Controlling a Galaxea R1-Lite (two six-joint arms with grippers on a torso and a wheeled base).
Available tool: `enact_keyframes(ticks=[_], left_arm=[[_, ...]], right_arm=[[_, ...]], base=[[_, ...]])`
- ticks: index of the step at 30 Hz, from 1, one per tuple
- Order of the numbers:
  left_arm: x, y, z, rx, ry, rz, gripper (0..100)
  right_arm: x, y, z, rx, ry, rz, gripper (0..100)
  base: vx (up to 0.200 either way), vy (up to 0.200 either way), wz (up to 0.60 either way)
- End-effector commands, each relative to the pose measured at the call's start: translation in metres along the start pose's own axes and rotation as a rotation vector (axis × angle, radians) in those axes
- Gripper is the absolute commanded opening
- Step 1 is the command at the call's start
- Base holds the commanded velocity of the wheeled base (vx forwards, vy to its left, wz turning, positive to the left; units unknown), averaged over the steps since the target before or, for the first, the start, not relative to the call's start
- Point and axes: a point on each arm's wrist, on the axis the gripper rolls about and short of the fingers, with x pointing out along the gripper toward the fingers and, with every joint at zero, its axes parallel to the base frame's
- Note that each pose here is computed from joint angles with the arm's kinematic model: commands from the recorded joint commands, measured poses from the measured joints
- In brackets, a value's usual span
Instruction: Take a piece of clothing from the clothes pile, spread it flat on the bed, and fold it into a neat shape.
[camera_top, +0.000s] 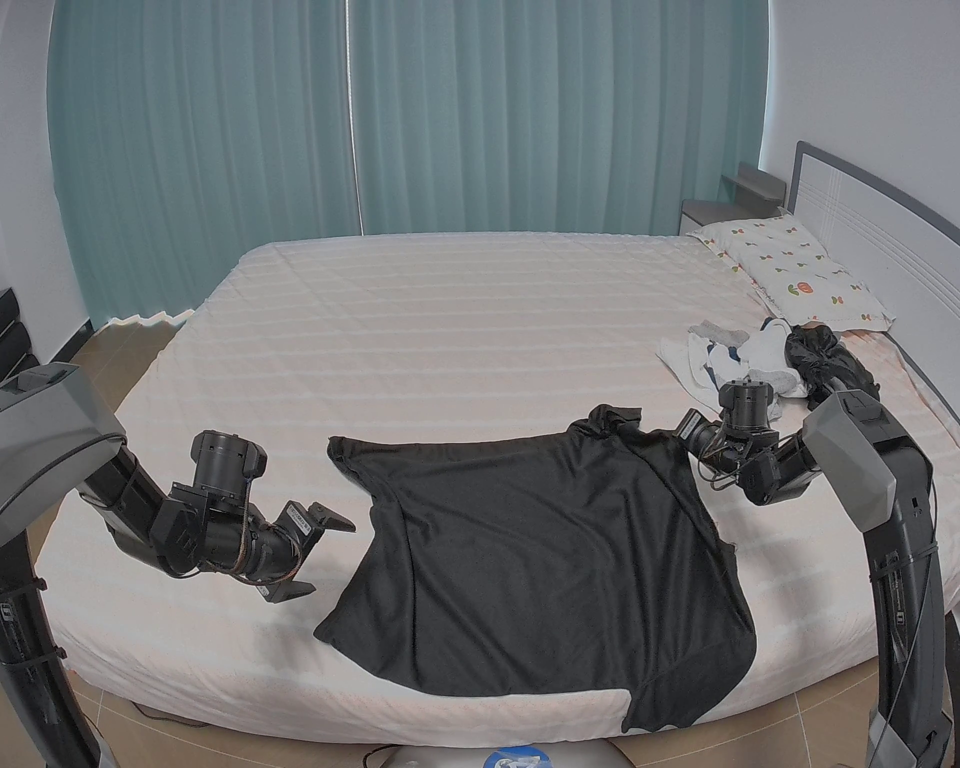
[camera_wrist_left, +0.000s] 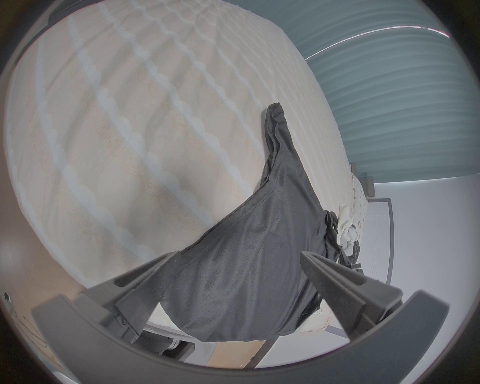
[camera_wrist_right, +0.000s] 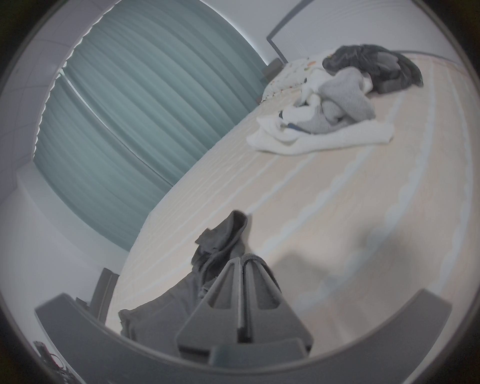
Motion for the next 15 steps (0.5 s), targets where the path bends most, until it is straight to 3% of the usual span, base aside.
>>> enact_keyframes(ticks=[1, 7, 8, 11, 15], left_arm=[[0.000, 0.000, 0.000, 0.000, -0.001, 0.000, 100], [0.000, 0.000, 0.000, -0.001, 0.000, 0.001, 100], [0.000, 0.000, 0.000, -0.001, 0.000, 0.001, 100], [0.000, 0.000, 0.000, 0.000, -0.001, 0.000, 100], [0.000, 0.000, 0.000, -0.001, 0.000, 0.001, 100]], right_arm=[[0.005, -0.016, 0.003, 0.007, -0.010, -0.023, 0], [0.015, -0.032, -0.002, 0.014, -0.006, -0.042, 0], [0.016, -0.036, -0.003, 0.016, -0.002, -0.047, 100], [0.018, -0.043, -0.008, 0.017, 0.004, -0.059, 100], [0.007, -0.048, 0.007, 0.027, -0.008, -0.070, 100]], base=[[0.000, 0.000, 0.00], [0.000, 0.000, 0.00], [0.000, 0.000, 0.00], [0.000, 0.000, 0.00], [0.000, 0.000, 0.00]])
